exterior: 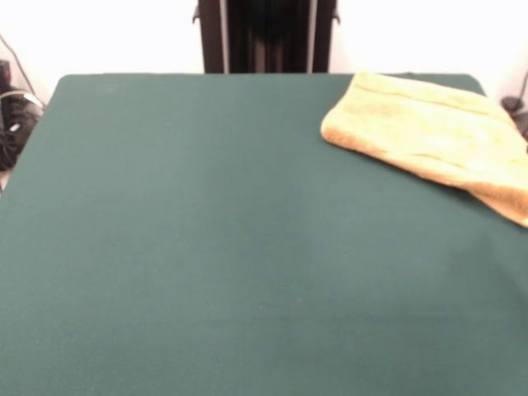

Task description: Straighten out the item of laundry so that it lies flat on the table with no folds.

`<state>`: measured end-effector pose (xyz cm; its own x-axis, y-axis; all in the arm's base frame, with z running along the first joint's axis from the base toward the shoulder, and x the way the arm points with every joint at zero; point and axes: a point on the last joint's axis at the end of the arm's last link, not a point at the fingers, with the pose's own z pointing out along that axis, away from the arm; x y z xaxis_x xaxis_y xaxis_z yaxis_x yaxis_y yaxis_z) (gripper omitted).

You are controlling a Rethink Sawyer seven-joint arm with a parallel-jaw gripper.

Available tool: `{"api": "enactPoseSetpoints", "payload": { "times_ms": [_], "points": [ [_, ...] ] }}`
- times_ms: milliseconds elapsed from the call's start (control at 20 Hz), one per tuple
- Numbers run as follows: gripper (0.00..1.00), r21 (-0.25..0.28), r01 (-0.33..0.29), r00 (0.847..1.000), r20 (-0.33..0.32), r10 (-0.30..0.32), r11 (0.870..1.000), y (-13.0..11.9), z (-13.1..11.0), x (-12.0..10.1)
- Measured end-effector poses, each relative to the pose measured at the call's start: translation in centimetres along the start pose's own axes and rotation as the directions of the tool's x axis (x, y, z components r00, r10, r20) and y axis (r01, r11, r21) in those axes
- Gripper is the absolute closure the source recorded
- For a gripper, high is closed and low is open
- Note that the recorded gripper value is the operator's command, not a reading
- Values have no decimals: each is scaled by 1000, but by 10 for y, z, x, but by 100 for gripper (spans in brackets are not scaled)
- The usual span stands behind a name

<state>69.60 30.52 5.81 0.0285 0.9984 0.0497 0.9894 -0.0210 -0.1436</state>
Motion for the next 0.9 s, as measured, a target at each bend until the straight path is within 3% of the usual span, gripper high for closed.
{"api": "enactPoseSetpoints", "payload": {
  "times_ms": [900],
  "points": [
    [0, -56, -1, 1000, 2, 1, 998, 6, 19, 2]
  ]
}}
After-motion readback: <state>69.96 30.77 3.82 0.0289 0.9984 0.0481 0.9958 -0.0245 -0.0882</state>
